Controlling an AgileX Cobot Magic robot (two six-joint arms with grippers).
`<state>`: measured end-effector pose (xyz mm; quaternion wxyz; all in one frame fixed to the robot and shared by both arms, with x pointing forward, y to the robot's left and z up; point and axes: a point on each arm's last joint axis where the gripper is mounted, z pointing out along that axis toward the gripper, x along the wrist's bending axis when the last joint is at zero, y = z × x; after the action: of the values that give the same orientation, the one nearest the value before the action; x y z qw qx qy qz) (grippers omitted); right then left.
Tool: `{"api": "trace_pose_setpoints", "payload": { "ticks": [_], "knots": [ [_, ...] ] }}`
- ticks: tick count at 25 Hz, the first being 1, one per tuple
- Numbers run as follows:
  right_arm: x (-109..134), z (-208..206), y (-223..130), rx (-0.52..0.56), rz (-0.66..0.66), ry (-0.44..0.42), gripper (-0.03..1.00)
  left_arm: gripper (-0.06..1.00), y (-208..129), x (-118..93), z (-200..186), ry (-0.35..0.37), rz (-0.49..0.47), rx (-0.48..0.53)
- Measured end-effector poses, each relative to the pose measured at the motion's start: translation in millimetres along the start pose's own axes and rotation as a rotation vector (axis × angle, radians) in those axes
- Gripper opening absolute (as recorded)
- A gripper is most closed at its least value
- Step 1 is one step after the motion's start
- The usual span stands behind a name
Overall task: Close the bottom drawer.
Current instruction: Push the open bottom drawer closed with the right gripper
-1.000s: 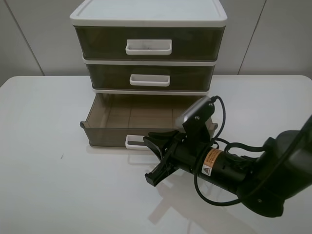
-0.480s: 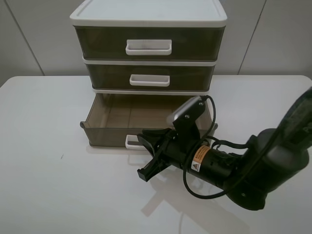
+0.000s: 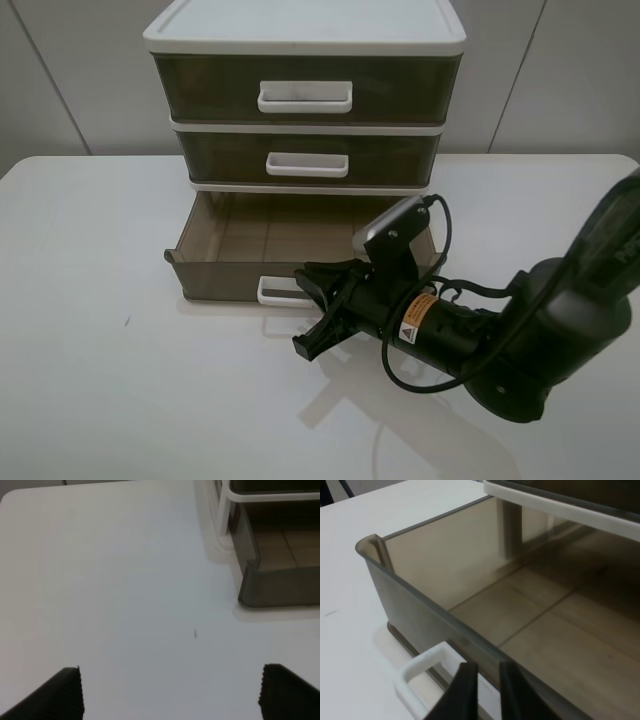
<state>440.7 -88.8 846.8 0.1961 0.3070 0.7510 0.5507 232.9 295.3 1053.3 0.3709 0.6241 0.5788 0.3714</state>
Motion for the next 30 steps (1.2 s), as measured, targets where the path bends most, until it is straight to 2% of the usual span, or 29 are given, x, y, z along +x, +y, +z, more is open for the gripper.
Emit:
{"api": "trace_pose_setpoints", "payload": {
  "ticks": [5, 13, 23, 30],
  "knots": [
    [-1, 0, 0, 0.002, 0.005, -0.012, 0.02, 0.72, 0, 0, 0, 0.0, 0.0, 0.0],
    [-10, 1, -2, 0.024, 0.044, -0.109, 0.02, 0.72, 0, 0, 0, 0.0, 0.0, 0.0],
    [-13, 28, 10, 0.064, 0.066, -0.129, 0.02, 0.72, 0, 0, 0, 0.0, 0.0, 0.0],
    [-21, 44, 15, 0.048, 0.124, -0.212, 0.02, 0.72, 0, 0, 0, 0.0, 0.0, 0.0]
  ]
}}
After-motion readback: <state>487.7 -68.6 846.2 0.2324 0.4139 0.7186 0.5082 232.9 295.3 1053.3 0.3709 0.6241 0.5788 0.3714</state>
